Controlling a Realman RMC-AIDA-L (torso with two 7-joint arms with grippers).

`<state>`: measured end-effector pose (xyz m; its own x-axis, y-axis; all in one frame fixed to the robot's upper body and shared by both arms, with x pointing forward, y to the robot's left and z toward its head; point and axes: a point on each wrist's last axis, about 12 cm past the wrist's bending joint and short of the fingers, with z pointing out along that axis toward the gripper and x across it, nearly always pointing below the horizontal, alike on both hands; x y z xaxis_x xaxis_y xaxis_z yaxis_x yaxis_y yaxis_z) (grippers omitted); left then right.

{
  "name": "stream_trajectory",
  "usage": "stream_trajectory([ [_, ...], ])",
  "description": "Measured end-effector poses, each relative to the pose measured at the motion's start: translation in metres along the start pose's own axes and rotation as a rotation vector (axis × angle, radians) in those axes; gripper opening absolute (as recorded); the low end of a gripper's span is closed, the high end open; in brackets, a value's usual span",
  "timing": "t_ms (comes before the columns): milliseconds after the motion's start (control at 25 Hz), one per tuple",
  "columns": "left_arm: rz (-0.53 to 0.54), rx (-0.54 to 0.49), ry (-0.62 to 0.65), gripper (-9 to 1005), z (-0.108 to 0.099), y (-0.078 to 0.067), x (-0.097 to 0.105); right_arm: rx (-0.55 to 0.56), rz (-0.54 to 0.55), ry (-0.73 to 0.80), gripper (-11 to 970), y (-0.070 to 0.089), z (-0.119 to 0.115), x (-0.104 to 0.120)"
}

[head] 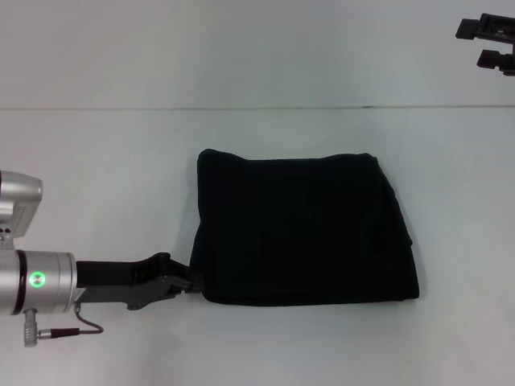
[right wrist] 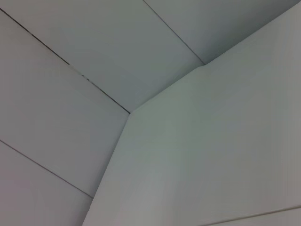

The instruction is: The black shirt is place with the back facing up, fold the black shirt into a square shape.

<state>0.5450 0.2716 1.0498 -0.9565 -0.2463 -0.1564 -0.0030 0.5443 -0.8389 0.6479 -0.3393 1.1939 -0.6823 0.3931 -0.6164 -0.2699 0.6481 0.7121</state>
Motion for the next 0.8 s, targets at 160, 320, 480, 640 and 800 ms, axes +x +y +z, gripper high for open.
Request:
stream_trajectory([
  [160,-0.002,-0.001,0.002,118,-0.003,0.001,0.000,0.000,-0.001,0.000,898,0.000,0.000,0.000],
  [320,-0.004,-0.001,-0.006,136,-0.005,0.002,-0.001,-0.001,-0.005,0.000,898,0.000,0.000,0.000],
  [480,-0.007,-0.002,0.006,154,-0.010,0.002,-0.003,-0.001,-0.008,0.002,898,0.000,0.000,0.000],
  [640,0.011,0.000,0.048,172,-0.021,0.001,-0.003,-0.001,-0.010,0.002,898,0.000,-0.001,0.000],
  [800,0.052,0.004,0.015,190,-0.052,0.000,-0.012,-0.005,-0.046,0.010,898,-0.001,-0.003,0.002],
])
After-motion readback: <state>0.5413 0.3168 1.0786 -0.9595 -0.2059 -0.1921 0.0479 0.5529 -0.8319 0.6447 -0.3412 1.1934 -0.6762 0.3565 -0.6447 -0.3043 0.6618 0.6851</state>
